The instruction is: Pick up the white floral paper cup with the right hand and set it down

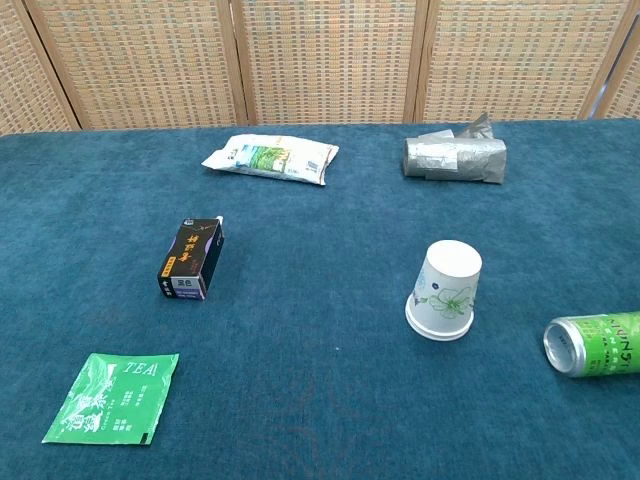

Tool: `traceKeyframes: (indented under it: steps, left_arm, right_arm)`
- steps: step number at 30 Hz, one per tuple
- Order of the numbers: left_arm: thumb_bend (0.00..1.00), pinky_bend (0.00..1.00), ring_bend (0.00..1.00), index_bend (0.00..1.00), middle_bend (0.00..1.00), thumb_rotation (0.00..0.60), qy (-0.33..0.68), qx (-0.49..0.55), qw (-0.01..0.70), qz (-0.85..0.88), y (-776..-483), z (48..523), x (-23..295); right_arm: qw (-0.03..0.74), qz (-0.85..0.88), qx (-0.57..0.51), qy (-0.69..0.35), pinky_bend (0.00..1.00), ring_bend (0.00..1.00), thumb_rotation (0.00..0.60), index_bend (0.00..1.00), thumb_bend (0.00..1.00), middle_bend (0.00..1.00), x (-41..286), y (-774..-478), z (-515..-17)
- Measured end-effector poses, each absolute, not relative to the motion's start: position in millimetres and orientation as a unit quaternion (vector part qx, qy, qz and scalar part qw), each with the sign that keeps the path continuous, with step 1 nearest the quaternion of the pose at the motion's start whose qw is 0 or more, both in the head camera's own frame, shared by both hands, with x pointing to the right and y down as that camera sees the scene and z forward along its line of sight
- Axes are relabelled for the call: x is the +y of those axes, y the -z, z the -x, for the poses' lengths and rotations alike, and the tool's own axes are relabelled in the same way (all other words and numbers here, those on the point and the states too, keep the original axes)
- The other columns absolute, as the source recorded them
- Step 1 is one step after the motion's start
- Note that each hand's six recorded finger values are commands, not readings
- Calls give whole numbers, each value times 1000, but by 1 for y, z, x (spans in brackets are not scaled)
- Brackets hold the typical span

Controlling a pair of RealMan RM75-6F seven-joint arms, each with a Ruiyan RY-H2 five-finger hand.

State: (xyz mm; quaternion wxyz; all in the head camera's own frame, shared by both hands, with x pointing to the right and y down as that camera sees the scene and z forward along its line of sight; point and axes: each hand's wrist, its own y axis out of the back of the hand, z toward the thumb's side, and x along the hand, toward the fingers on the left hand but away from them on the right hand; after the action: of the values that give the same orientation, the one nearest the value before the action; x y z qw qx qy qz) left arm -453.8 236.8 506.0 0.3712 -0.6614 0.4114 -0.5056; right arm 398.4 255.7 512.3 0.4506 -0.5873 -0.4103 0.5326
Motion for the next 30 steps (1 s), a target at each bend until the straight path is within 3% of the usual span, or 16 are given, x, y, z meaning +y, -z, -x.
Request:
traceKeyframes:
  steps: [7, 13, 22, 30]
  left_arm:
    - [0, 0, 0, 0, 0, 600, 511, 414, 367, 658, -508, 456, 233]
    - [0, 0, 0, 0, 0, 600, 515, 413, 367, 656, -510, 455, 231]
    - [0, 0, 0, 0, 0, 600, 525, 412, 358, 653, -516, 457, 225]
    - [0, 0, 0, 0, 0, 600, 535, 405, 343, 657, -524, 461, 220]
  right_arm:
    - [448, 604, -411, -515, 0, 0, 600, 4, 0, 0, 253, -516, -393]
    - [458, 650, -390, -464, 0, 0, 600, 117, 0, 0, 226, -532, -367]
    - [334, 750, -346, -453, 0, 0, 600, 332, 1, 0, 173, -584, -314]
    - [256, 773, -335, -475, 0, 0, 600, 345, 53, 0, 146, -621, -269]
